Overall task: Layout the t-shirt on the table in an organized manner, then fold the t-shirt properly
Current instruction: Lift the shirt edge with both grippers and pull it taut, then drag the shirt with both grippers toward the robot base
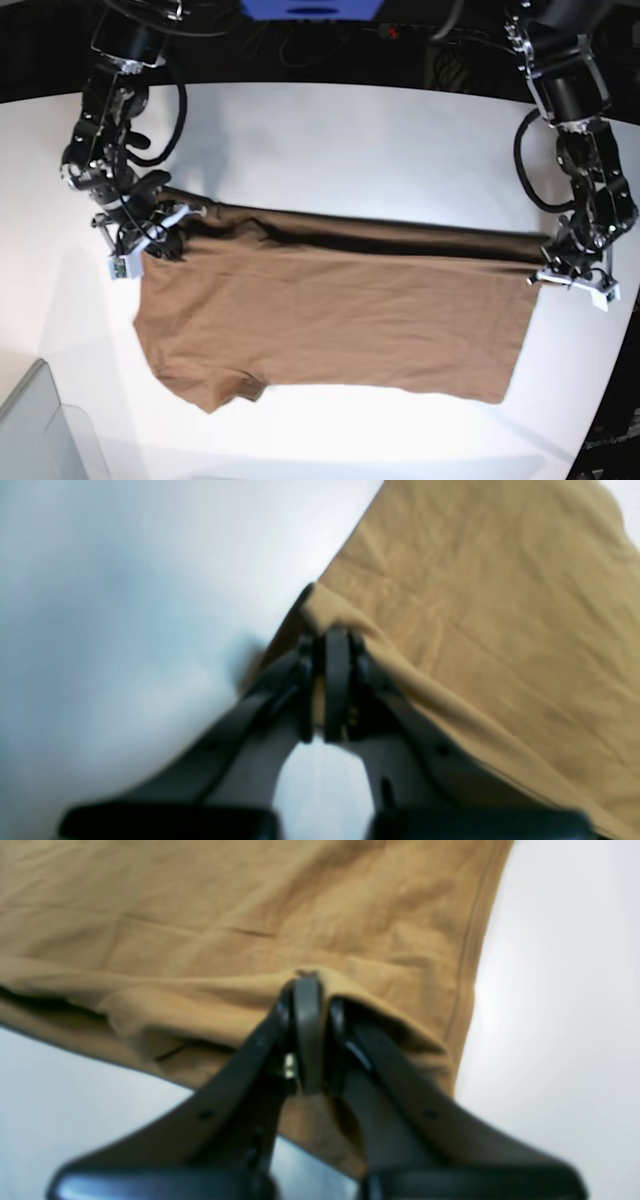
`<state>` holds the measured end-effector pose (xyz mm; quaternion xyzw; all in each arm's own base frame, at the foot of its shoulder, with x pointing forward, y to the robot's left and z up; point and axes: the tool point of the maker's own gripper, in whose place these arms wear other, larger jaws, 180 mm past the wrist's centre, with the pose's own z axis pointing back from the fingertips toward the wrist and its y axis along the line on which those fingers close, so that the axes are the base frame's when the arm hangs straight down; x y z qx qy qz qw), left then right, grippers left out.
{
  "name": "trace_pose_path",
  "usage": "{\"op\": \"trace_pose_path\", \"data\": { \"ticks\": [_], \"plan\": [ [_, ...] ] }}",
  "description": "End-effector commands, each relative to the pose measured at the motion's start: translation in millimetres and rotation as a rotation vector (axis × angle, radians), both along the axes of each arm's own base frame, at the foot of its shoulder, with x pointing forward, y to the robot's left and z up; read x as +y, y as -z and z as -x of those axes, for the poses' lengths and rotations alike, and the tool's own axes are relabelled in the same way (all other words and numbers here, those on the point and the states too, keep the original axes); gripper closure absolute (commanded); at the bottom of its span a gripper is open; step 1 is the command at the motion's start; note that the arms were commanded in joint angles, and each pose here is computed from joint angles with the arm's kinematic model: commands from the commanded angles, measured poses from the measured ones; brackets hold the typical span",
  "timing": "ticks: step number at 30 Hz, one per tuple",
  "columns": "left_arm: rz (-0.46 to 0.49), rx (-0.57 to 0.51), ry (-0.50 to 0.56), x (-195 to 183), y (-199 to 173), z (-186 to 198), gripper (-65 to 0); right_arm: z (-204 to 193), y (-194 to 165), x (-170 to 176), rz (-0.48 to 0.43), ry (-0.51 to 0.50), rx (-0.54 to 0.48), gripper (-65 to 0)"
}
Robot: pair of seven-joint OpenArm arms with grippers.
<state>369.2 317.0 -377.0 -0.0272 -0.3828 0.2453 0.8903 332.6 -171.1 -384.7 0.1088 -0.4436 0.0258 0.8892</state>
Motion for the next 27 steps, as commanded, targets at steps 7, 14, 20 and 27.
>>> {"op": "trace_pose_path", "data": {
  "ticks": [7, 14, 20, 27],
  "plan": [
    [-0.032, -0.058, -0.007, 10, -22, -13, -6.1, -11, -19, -3, 0.001, 0.000, -0.069, -19.9],
    [-0.029, -0.094, -0.004, 9, -36, -23, -18.4, -14, -24, -6, 0.003, 0.011, -0.085, -24.4],
    [-0.054, -0.139, 0.009, 7, -54, -26, -18.5, -1, -38, -7, 0.035, 0.009, -0.119, -24.5],
    [-0.073, -0.050, -0.009, 17, -17, 7, -18.5, 25, -36, -8, 0.067, 0.003, -0.100, -24.9]
  ]
}}
